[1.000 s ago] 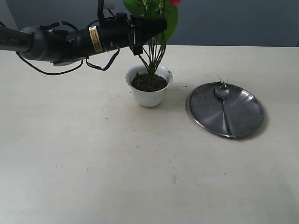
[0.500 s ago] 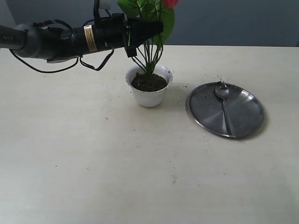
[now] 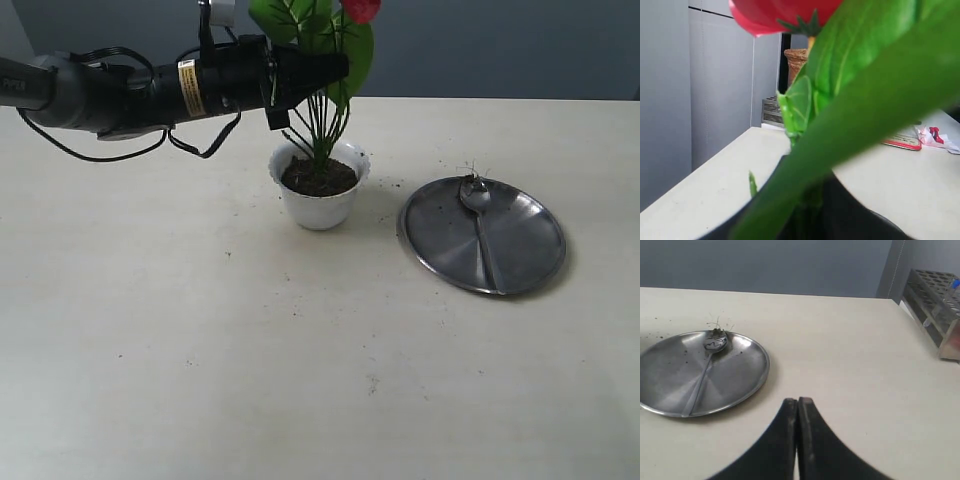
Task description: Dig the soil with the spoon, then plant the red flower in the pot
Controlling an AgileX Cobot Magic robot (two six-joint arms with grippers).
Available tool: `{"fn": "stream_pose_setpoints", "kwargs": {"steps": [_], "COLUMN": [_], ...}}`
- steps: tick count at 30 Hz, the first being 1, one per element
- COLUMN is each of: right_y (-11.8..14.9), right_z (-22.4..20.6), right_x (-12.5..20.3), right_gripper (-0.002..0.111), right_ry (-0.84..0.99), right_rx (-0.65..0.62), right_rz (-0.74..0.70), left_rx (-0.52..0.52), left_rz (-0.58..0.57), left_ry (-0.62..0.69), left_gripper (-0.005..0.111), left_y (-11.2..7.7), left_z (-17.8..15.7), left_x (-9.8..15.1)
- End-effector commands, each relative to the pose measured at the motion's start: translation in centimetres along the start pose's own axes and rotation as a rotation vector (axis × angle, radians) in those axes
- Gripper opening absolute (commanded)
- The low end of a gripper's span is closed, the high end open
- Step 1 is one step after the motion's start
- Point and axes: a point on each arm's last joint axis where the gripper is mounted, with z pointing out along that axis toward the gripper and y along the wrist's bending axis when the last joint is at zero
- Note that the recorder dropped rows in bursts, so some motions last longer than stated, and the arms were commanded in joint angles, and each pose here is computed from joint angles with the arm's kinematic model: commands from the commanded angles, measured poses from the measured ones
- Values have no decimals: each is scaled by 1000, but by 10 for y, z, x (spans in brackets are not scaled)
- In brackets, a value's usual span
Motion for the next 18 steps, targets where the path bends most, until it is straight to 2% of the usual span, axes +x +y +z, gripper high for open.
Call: {"fn": "stream_pose_setpoints", "kwargs": {"steps": [1,6,18], "right_y": [0,0,0], "right_z": [0,0,0], "right_x": [0,0,0], "right_gripper": [0,0,0], "right_ry": [-8,-8,-8], "right_rx": [5,5,5], "right_rz": [-5,-5,-5], "left_rx": [-6,-20,6], "left_rz": [-5,2,14], "left_ry": [145,169,205], "left_gripper": [0,0,0], "left_y": [1,9,8], "left_z": [-5,-17,-20], "left_x": [28,39,43]}}
